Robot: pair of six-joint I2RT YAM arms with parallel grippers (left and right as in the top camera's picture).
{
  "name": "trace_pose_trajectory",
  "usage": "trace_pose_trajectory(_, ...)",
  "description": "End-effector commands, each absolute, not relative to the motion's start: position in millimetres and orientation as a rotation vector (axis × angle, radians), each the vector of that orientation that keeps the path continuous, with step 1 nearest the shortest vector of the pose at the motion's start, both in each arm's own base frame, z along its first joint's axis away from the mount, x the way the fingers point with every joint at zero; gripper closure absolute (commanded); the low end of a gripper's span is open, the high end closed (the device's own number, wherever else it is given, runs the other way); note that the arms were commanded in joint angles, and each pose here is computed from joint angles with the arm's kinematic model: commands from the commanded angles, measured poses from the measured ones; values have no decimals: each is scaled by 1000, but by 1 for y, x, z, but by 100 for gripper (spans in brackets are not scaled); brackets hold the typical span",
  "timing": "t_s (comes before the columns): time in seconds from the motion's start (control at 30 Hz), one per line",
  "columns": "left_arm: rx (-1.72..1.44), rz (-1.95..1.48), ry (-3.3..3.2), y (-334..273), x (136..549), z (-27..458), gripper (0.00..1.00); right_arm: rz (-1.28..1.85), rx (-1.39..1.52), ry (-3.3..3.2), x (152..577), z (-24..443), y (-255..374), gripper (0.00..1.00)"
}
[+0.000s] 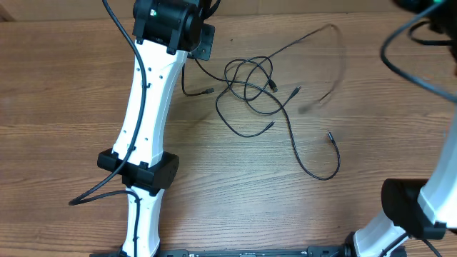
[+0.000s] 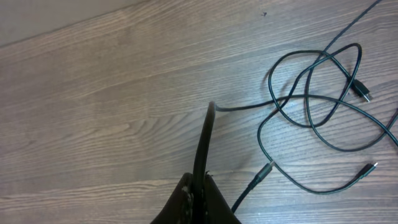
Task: Untangle cables
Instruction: 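Pull the grasped cable rightward with the right gripper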
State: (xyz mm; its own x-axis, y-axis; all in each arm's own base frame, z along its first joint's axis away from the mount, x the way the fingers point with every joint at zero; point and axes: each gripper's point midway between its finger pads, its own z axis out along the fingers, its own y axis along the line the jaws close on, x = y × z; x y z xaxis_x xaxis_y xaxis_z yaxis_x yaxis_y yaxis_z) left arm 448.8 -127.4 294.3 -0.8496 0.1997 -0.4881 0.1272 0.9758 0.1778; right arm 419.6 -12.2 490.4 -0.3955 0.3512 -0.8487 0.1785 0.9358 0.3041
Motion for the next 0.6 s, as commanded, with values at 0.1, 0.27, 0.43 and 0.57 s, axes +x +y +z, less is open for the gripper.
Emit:
trace_pose_trajectory(0.1,198,171,2588,-124,448,300,96,79,429,1866,378,530,-39,96)
trace_pose_trajectory(0.27,200,162,2590,-125,448,300,95,66,442,1953,380,507,-39,96)
trace_pose_trajectory(0.43,209,129,2597,-129,447,299,95,39,468,2125,391,459,-40,52)
trace_pose_trajectory(0.57,209,129,2597,-129,447,299,96,20,500,2307,402,404,-39,0)
